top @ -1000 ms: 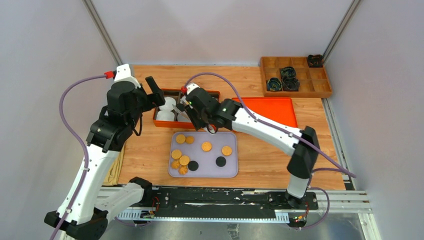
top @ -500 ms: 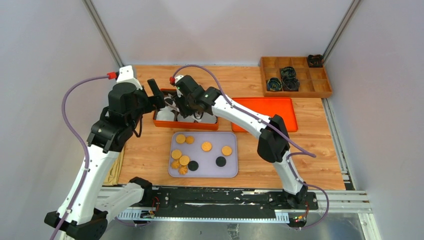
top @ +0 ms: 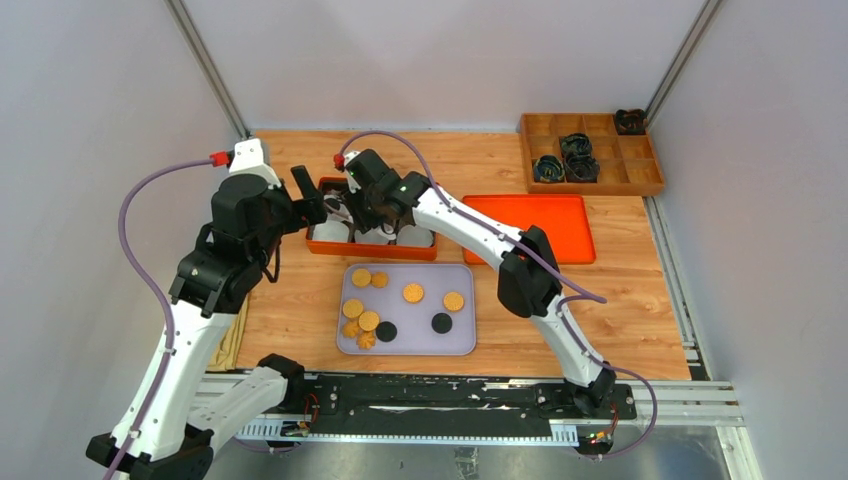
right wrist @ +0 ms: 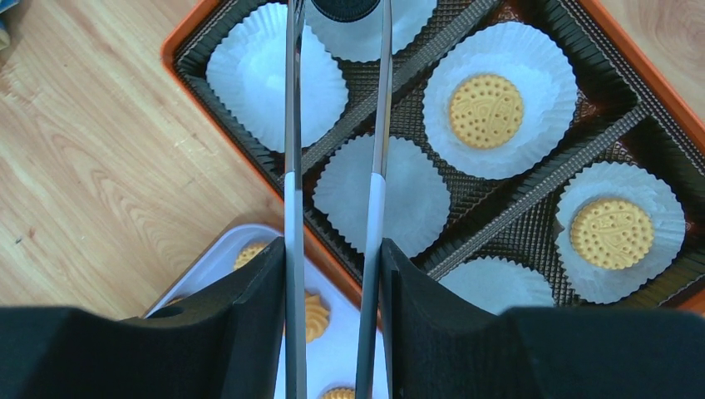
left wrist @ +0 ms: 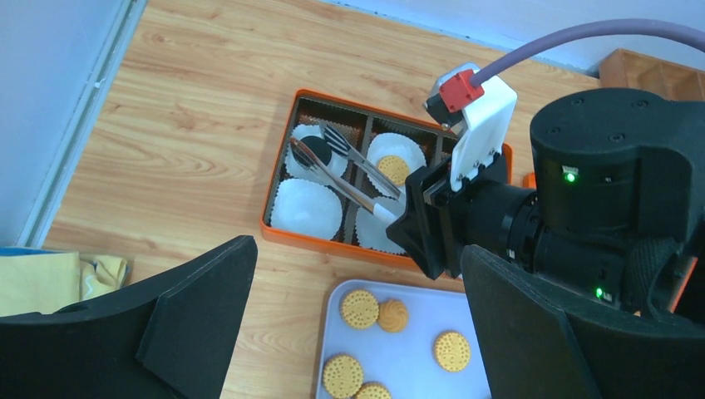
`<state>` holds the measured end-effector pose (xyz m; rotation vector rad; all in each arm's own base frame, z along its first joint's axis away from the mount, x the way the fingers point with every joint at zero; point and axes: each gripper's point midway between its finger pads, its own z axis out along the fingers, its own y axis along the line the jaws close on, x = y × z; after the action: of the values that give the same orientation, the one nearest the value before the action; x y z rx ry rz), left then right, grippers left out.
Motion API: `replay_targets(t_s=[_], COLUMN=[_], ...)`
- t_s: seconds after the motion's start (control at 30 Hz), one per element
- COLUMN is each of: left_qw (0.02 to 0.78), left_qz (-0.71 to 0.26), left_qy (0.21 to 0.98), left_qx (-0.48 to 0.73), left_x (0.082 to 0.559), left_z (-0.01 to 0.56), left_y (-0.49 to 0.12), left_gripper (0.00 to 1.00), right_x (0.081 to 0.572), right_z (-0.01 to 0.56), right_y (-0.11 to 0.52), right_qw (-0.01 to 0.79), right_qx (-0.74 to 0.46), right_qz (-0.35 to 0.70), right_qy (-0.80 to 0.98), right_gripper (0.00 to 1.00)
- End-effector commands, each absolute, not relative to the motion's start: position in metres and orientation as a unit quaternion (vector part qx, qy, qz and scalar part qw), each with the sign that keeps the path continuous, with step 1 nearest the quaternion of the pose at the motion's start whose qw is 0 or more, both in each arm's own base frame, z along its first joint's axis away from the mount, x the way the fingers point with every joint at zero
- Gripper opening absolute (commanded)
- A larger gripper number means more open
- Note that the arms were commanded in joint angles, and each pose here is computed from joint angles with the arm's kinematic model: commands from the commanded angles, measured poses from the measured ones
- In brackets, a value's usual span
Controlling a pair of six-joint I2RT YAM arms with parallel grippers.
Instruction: Pack the cookies
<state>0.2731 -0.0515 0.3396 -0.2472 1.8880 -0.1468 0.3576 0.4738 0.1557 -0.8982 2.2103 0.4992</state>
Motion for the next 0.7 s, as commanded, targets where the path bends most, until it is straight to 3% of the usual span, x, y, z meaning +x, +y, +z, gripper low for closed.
replay_targets(t_s=[0.0,0.37,0.67], left_qw=[0.578,0.579,0.582], left_qz=[-0.048,-0.046,-0.054], left_qy=[0.808,0.808,0.806], left_qx=[-0.103,-0.099,-0.094], left_x=[0.268,0.264,0.262], left_z=[0.336,0.336,0.339], left_y=[-0.044,-0.043,-0.045], left_gripper=[1.00,1.00,1.00], right_x=[0.375,0.378,0.377], right_z=[0.159,0.158,0.166], right_y=[0.473,0.475,0.475], right_qw=[0.354,0.361,0.371], right_qx=[-0.342,-0.343,-0.338], right_qz=[0.195,0.197,0.203], right_qy=[0.848,0.844,0.841], right_gripper=[0.08,0.49,0.50])
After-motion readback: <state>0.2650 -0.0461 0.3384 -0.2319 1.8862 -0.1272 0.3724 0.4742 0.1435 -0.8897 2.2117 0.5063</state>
